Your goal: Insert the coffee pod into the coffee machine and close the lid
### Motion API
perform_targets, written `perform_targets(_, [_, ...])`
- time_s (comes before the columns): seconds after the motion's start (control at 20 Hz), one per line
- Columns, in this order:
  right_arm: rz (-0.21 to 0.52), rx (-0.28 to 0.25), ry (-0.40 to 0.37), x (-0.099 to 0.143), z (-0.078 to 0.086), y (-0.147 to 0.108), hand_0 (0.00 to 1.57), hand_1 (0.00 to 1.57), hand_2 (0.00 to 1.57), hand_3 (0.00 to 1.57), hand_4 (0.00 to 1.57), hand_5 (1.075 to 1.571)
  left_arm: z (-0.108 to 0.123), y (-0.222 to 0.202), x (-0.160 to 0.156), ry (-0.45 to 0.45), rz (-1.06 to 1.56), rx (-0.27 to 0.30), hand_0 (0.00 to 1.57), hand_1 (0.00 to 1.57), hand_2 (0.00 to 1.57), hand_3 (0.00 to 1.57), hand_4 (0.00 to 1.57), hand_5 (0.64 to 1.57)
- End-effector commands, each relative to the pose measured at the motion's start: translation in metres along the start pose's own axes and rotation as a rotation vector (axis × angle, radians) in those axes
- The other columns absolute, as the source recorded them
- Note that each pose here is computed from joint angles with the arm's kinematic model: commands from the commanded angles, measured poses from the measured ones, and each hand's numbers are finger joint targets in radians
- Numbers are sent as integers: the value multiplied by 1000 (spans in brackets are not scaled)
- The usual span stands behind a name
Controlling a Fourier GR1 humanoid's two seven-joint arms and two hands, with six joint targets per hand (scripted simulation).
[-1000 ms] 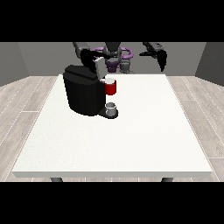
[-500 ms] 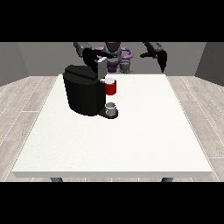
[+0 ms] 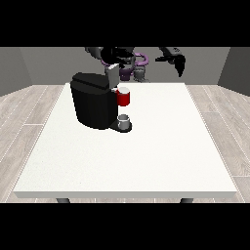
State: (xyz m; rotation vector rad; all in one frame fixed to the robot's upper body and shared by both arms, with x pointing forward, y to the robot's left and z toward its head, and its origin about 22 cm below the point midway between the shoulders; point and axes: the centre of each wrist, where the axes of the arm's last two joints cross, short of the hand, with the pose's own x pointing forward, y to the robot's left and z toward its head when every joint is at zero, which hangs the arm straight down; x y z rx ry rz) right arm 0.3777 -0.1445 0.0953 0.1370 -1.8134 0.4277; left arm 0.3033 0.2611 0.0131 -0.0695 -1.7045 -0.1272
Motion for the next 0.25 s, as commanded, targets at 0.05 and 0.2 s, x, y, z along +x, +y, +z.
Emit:
perform_targets(0.05, [-163,12,-18,-35,43,29,0,0,0,0,286,1571,22,-7,-23,36,25,45,0,0,0,0,245,1571])
perform_targets(0.2, [-174,-44,49,-60,75,39,0,0,0,0,157,1571,18,2,-17,47,12,67,0,0,0,0,192,1571])
